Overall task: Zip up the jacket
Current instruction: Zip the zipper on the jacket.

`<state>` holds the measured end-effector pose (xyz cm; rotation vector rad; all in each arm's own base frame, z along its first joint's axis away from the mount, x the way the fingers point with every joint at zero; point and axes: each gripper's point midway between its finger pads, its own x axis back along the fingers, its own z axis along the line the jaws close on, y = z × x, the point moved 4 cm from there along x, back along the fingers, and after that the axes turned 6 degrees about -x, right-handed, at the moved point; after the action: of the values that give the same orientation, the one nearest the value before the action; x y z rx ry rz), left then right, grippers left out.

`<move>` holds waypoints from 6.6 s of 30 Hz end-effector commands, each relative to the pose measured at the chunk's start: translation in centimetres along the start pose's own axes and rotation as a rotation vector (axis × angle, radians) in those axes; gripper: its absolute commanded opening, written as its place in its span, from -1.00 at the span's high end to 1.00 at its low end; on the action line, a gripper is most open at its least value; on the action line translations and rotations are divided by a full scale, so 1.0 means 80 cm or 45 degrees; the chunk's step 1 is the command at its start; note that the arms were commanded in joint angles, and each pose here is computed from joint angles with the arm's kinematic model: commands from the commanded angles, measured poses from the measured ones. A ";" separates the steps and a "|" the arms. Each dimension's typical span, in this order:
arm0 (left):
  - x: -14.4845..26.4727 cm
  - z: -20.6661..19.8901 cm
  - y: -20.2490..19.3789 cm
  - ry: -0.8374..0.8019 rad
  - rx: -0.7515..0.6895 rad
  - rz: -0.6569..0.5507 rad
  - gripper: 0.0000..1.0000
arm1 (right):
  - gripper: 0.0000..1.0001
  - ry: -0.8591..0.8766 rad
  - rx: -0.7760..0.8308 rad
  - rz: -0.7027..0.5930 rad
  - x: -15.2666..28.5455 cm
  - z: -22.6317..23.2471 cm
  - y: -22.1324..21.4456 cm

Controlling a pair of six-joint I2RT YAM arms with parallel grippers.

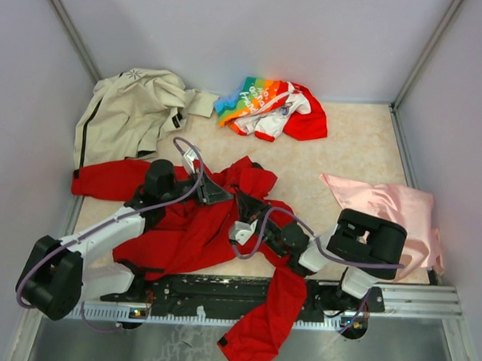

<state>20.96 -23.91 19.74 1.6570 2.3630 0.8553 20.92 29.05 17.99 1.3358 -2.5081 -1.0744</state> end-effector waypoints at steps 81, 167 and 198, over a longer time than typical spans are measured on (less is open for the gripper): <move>-0.014 0.019 -0.039 0.303 -1.140 -0.217 1.00 | 0.53 0.531 -1.815 0.672 -0.028 -0.045 0.023; -0.101 -0.083 0.247 0.553 -1.032 -0.427 0.86 | 1.00 -0.866 -1.330 0.543 -0.020 -0.450 -0.127; 0.000 -0.063 0.130 0.418 -0.634 -0.472 -0.66 | 0.18 -0.907 -1.541 0.914 0.152 -0.260 -0.132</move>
<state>27.86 -26.73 25.09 1.1582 2.0855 1.5997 30.37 6.29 20.75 -0.3197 -1.5016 -2.3014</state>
